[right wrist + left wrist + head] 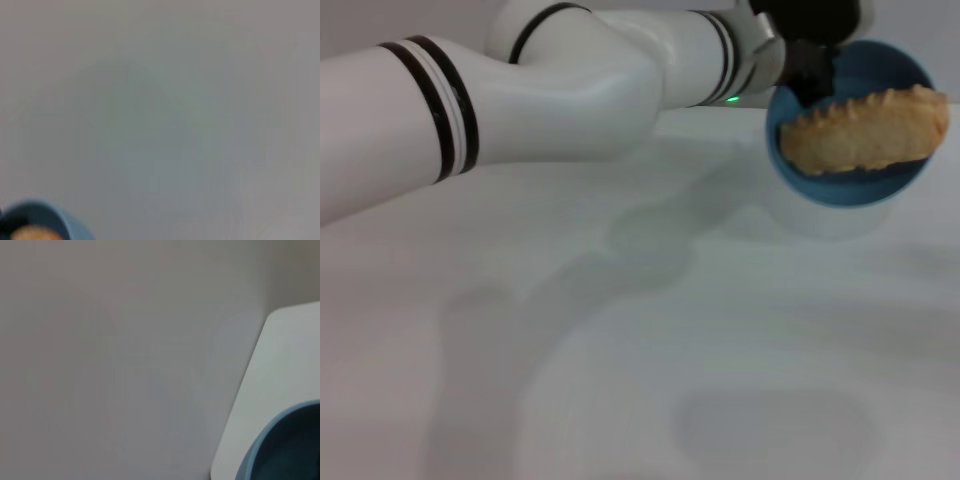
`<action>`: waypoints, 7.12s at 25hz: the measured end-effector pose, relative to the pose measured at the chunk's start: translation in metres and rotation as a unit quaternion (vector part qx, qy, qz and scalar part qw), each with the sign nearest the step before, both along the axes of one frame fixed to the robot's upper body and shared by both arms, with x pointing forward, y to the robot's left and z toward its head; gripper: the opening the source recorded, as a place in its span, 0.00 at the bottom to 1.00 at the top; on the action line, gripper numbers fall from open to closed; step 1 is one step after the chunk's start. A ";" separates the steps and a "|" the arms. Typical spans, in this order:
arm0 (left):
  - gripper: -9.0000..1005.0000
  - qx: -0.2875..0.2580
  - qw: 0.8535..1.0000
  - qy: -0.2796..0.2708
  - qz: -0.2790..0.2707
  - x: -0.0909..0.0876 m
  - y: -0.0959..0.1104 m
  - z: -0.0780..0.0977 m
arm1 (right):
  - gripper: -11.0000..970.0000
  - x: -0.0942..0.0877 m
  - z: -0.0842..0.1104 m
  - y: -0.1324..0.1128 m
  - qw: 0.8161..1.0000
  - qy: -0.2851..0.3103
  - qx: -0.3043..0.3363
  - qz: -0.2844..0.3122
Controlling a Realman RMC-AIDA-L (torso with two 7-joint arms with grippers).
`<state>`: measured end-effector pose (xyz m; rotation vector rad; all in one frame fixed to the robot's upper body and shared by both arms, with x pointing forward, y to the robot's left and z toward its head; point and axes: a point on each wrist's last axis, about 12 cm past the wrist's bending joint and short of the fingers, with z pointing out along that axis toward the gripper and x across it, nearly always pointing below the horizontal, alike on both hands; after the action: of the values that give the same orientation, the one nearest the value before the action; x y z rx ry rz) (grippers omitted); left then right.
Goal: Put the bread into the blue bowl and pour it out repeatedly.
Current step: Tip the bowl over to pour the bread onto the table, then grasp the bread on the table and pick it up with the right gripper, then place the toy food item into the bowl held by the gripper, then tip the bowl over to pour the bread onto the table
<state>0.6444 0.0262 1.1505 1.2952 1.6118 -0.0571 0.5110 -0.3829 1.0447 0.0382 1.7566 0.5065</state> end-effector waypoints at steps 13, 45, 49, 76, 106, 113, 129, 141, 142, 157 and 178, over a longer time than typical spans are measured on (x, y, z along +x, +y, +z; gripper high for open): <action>0.01 0.006 0.987 -0.146 -0.067 -0.012 -0.006 -0.002 | 0.63 -0.019 -0.017 -0.004 0.999 0.022 0.020 -0.033; 0.01 -0.123 0.971 0.115 0.170 0.017 0.067 -0.021 | 0.63 0.003 0.008 0.029 0.900 0.371 0.138 0.186; 0.01 -0.124 0.969 0.120 0.175 0.015 0.070 -0.025 | 0.63 0.005 0.004 0.037 0.883 0.412 0.118 0.194; 0.01 -0.140 0.965 0.134 0.178 0.009 0.069 -0.031 | 0.63 0.005 -0.012 0.077 0.818 0.518 0.081 0.236; 0.01 -0.141 0.966 0.132 0.174 0.007 0.067 -0.032 | 0.38 0.013 -0.008 0.106 0.805 0.507 0.006 0.308; 0.01 -0.139 0.965 0.136 0.177 0.007 0.068 -0.033 | 0.33 0.029 0.024 0.103 0.844 0.406 0.042 0.348; 0.01 -0.084 0.949 0.275 0.130 -0.020 0.043 -0.039 | 0.23 0.071 0.112 0.073 0.947 0.105 0.066 0.296; 0.01 -0.091 0.947 0.285 0.116 -0.024 0.035 -0.036 | 0.15 0.083 0.079 0.118 0.935 0.107 0.139 0.308; 0.01 -0.092 0.947 0.284 0.117 -0.024 0.035 -0.036 | 0.14 0.083 0.077 0.117 0.936 0.110 0.141 0.302; 0.01 -0.091 0.947 0.283 0.118 -0.025 0.037 -0.039 | 0.19 0.077 0.056 0.118 0.938 0.150 0.135 0.283; 0.01 -0.080 0.954 0.260 0.130 -0.016 0.046 -0.043 | 0.45 0.058 0.070 0.058 0.960 0.087 0.117 0.239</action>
<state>0.6279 0.0723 1.1076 0.9780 2.1650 -0.3854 0.5686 -0.3244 1.1151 -0.1855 1.8711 1.0919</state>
